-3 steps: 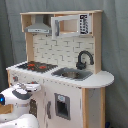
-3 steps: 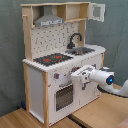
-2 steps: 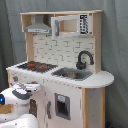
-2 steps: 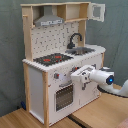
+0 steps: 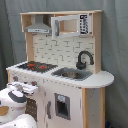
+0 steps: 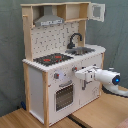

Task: Play with the kitchen

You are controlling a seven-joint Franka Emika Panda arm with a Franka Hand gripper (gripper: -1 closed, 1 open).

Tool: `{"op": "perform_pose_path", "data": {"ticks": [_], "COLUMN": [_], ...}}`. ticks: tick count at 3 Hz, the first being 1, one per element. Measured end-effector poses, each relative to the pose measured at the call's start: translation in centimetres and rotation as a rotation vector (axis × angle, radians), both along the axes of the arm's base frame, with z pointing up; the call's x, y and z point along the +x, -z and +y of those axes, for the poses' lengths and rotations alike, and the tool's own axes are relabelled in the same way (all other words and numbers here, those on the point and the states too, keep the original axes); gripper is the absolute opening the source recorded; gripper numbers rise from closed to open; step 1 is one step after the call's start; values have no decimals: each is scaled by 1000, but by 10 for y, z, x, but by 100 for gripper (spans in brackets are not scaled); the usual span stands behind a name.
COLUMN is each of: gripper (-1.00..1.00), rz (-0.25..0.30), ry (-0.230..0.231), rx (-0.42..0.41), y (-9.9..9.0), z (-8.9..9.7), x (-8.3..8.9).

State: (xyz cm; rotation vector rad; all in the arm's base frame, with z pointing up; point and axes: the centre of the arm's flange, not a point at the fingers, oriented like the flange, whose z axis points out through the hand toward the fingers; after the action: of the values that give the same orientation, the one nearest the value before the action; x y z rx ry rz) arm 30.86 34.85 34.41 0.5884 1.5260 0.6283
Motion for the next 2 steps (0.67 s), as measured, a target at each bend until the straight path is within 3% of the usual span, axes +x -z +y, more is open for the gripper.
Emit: {"op": "perform_pose_path", "data": {"ticks": [2], "gripper": [100], "rz": [-43], "ry": [30], "rx": [151], "y": [-40], "z": [-18], "x": [-32]}}
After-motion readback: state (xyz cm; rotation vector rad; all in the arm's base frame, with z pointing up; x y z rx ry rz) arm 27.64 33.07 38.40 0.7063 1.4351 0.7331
